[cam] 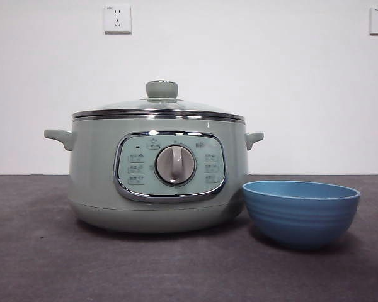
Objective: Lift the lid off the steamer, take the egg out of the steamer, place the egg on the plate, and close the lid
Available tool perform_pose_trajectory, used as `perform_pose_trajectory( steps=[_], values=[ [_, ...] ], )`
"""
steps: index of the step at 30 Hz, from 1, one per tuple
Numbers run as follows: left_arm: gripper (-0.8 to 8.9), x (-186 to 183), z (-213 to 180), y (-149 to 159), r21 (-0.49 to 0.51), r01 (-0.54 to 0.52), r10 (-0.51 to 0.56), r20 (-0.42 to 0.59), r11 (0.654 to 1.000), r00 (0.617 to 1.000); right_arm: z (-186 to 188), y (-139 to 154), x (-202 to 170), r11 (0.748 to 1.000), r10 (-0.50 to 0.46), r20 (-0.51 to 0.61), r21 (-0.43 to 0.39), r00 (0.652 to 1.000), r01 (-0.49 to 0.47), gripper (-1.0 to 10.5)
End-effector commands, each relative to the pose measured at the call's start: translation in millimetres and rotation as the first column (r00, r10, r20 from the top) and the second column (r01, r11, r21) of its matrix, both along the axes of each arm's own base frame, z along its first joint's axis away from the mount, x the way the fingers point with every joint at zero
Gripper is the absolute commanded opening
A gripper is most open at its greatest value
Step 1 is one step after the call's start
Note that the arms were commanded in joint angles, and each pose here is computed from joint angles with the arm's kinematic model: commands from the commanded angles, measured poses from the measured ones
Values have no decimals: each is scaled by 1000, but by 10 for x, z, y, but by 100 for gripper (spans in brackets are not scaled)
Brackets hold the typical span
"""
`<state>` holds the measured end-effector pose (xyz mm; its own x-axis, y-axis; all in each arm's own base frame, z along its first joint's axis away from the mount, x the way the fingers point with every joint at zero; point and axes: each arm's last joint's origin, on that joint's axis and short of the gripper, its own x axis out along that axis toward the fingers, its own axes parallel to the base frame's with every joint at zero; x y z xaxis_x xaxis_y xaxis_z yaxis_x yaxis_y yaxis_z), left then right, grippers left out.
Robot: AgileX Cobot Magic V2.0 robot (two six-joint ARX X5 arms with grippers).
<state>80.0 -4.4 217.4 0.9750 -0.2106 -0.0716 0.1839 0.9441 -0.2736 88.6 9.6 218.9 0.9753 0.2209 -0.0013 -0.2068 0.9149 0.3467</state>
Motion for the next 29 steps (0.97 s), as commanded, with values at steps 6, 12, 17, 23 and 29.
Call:
perform_pose_trajectory(
  steps=[6, 12, 17, 23, 29],
  values=[
    [-7, -36, 564, -54, -6, 197, -198, -40, 980, 979, 679, 79, 125, 963, 256, -103, -60, 961, -263, -12],
    [-7, 62, 906, -95, 9, 378, -374, -127, 926, 919, 1114, 158, 368, 844, 496, -244, -91, 834, -528, -11],
    [-7, 159, 1092, -116, 2, 486, -475, -205, 874, 856, 1299, 224, 562, 749, 598, -336, -91, 728, -657, -11],
    [-7, 227, 1224, -119, 20, 528, -501, -288, 849, 816, 1283, 308, 670, 672, 638, -441, -81, 631, -737, -11],
    [54, 257, 1256, -117, 12, 524, -497, -296, 852, 815, 1261, 353, 684, 653, 651, -456, -71, 607, -754, 11]
  ],
)
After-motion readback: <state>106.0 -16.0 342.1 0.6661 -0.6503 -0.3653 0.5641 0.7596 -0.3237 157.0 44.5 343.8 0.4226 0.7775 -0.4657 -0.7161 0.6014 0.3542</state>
